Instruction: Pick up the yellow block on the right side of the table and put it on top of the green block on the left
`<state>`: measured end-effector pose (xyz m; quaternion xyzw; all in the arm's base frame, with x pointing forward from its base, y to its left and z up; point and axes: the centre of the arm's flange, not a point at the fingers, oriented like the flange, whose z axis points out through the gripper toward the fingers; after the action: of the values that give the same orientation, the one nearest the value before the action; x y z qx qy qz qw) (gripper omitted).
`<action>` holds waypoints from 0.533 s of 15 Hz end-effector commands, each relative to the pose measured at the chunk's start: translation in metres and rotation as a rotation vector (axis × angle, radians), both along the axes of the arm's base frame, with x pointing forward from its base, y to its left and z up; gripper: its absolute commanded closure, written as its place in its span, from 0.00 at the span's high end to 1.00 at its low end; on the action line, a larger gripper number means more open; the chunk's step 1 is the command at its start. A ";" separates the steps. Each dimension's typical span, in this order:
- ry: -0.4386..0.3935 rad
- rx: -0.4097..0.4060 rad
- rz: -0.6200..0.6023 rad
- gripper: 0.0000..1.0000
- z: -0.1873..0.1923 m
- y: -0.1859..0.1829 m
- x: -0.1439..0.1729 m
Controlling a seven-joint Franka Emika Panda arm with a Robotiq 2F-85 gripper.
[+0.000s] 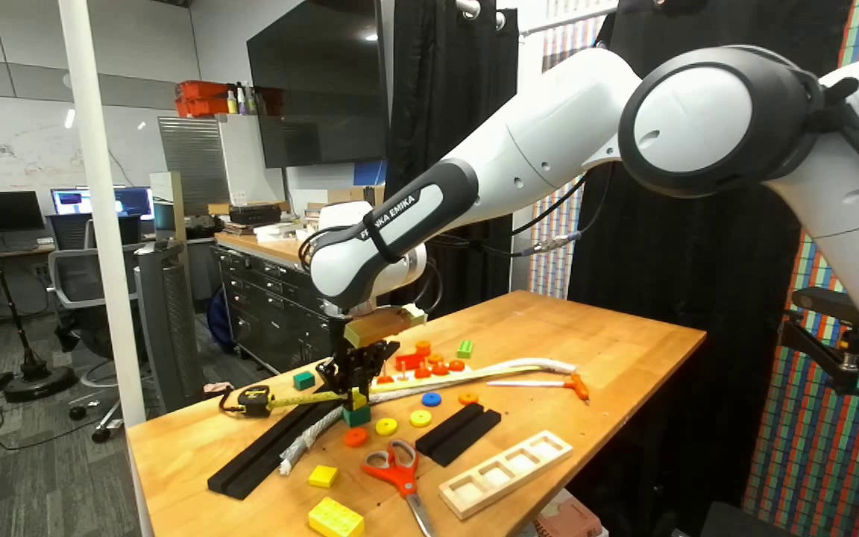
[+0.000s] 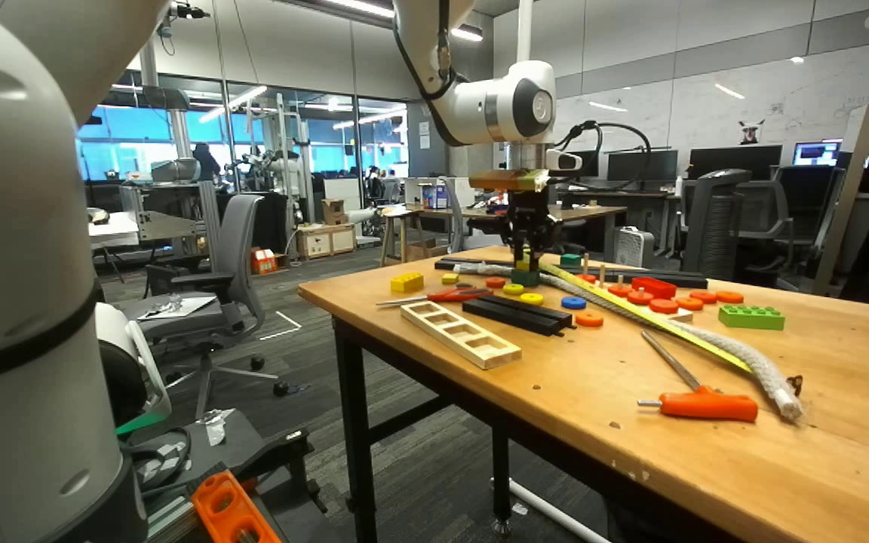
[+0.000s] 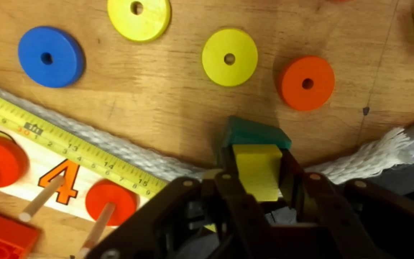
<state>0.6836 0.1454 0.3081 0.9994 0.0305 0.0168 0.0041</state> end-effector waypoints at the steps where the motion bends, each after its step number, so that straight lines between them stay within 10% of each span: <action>1: 0.018 0.014 -0.023 0.22 0.001 -0.001 0.009; 4: 0.031 0.013 -0.032 0.63 -0.001 -0.002 0.009; 8: 0.052 0.013 -0.044 0.94 -0.005 -0.002 0.007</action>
<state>0.6814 0.1414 0.3016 0.9997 0.0222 -0.0003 0.0063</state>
